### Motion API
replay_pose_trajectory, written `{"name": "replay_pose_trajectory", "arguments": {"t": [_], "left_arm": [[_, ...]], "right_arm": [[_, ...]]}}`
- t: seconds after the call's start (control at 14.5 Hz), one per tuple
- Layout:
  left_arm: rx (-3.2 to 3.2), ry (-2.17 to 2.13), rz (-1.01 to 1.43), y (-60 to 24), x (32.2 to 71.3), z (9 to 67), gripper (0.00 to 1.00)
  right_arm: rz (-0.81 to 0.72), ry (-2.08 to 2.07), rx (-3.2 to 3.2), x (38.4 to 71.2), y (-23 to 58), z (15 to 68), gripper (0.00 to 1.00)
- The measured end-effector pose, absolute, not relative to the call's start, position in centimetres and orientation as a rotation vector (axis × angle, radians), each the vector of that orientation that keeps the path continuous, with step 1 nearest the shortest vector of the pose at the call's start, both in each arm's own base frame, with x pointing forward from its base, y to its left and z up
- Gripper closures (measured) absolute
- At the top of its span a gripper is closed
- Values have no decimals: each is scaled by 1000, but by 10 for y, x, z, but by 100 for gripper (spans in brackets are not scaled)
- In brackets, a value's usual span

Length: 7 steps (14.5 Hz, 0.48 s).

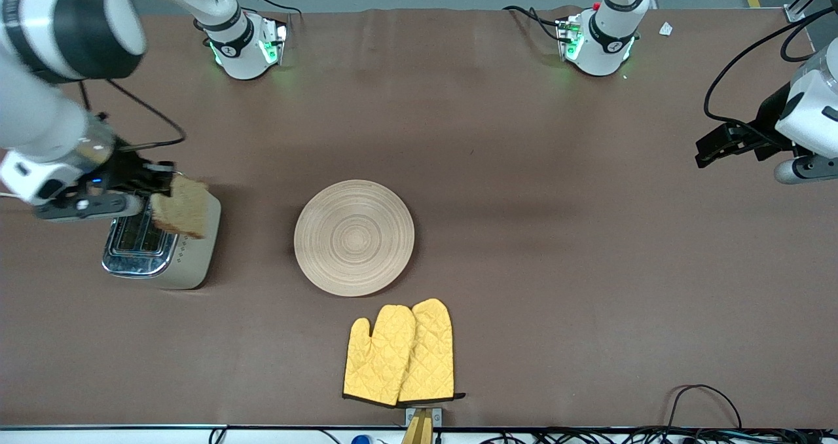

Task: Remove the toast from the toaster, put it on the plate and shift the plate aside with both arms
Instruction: 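Lift the toast out with the right gripper toward the wooden plate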

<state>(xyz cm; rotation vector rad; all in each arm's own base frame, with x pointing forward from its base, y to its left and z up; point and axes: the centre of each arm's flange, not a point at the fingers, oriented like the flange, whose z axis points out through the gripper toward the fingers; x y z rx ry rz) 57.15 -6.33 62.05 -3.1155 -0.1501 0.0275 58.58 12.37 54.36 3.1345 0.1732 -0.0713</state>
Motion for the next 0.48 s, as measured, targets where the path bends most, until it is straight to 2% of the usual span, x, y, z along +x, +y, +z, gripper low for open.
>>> {"name": "replay_pose_trajectory", "arguments": {"t": [0.14,0.34,0.48], "left_arm": [[-3115,-149,35,-64,573,617,0],[-3115,-147,43,-64,575,614,0],[-3115,-145,47,-65,576,612,0]], "right_arm": [[-58,218,3111,584,182,521,93],[-51,230,3139,600,235,456,93],[-117,120,3278,612,248,414,93]]}}
